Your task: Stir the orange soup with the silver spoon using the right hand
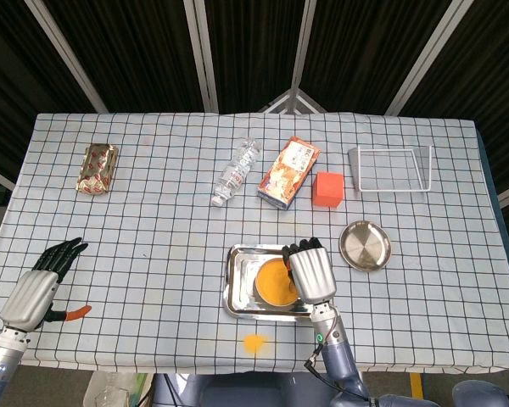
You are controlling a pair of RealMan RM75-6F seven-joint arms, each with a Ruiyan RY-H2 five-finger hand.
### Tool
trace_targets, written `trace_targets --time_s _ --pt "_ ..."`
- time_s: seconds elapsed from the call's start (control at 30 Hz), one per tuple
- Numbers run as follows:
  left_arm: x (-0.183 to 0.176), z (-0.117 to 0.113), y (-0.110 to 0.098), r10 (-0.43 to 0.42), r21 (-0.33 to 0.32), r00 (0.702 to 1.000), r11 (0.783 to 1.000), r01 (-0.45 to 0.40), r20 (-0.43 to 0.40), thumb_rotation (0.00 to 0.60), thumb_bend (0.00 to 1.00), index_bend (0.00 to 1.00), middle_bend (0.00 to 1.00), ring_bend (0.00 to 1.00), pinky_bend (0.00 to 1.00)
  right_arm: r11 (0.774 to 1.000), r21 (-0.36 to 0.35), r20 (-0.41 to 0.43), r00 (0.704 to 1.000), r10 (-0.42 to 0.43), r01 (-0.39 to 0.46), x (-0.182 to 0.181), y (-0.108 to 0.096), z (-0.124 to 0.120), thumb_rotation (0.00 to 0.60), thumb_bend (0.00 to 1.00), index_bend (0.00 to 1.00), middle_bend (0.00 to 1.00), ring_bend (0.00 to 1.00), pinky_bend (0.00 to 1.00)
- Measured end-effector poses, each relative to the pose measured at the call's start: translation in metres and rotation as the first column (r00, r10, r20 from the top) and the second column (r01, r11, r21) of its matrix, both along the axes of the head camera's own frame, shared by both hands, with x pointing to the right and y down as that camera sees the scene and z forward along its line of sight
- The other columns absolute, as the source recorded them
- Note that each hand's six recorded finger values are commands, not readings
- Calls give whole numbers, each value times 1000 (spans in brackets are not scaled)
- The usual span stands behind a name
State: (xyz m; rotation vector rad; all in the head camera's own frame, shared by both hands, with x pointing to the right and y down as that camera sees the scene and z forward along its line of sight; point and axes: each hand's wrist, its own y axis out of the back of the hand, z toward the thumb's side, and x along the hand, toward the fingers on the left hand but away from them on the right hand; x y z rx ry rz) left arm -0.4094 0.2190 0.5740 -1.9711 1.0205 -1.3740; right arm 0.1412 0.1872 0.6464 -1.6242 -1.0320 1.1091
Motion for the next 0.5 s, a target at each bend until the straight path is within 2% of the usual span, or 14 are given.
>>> trace_targets --time_s 0.27,0.5 --pt "0 0 0 -3 -4 1000 1000 3 2 600 20 0 0 0 0 1000 0 11 1000 4 -4 2 9 8 600 764 936 723 577 484" --pt "0 1 0 -7 -12 1000 1000 7 -1 600 20 0 0 0 0 1000 19 47 999 20 -21 -2 6 10 600 772 940 725 580 484"
